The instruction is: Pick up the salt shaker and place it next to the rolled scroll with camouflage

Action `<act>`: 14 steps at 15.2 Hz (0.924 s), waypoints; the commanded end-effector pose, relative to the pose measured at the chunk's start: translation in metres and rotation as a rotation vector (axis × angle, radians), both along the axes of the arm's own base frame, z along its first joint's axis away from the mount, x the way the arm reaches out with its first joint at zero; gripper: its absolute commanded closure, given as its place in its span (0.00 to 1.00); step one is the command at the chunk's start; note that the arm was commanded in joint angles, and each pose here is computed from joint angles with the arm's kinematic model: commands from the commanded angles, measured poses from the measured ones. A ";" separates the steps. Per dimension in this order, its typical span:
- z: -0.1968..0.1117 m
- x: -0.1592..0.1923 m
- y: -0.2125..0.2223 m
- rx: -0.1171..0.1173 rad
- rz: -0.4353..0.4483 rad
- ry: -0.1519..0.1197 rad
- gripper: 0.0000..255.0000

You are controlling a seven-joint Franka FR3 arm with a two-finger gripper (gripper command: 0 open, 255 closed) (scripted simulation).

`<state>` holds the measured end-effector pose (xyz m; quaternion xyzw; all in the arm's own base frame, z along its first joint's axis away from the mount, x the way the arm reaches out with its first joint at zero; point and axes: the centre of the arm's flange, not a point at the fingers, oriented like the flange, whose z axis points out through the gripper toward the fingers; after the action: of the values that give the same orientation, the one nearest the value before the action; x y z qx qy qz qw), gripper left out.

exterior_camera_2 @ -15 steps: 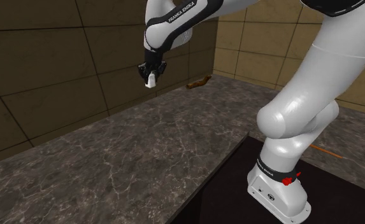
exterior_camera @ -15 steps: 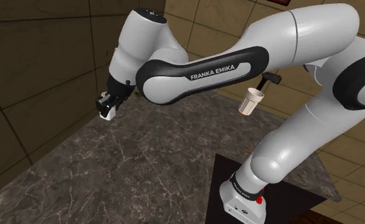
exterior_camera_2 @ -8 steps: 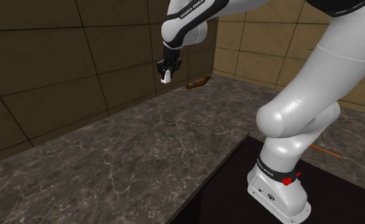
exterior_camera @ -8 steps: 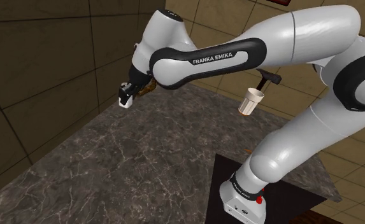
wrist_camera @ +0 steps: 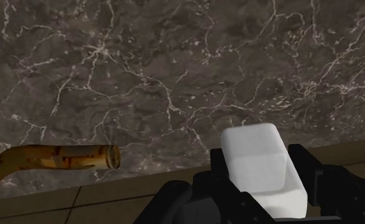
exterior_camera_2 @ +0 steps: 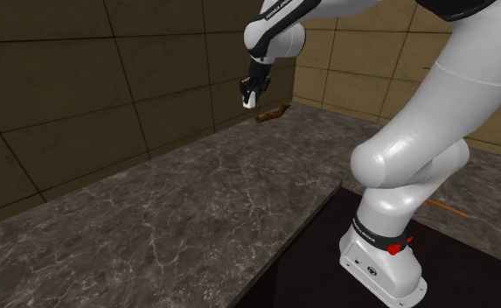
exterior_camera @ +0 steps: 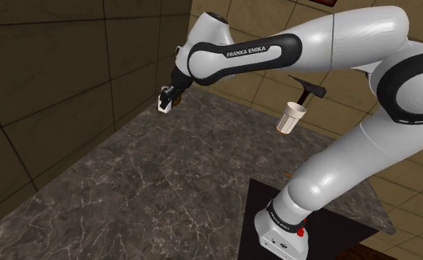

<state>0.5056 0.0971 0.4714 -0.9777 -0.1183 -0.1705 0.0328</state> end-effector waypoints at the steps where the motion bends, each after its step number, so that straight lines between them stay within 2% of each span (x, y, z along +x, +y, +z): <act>1: 0.002 0.007 -0.026 0.000 0.002 0.000 1.00; 14: 0.003 0.048 -0.192 0.000 0.002 0.000 1.00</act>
<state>0.5490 -0.0790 0.4741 -0.9776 -0.1187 -0.1705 0.0331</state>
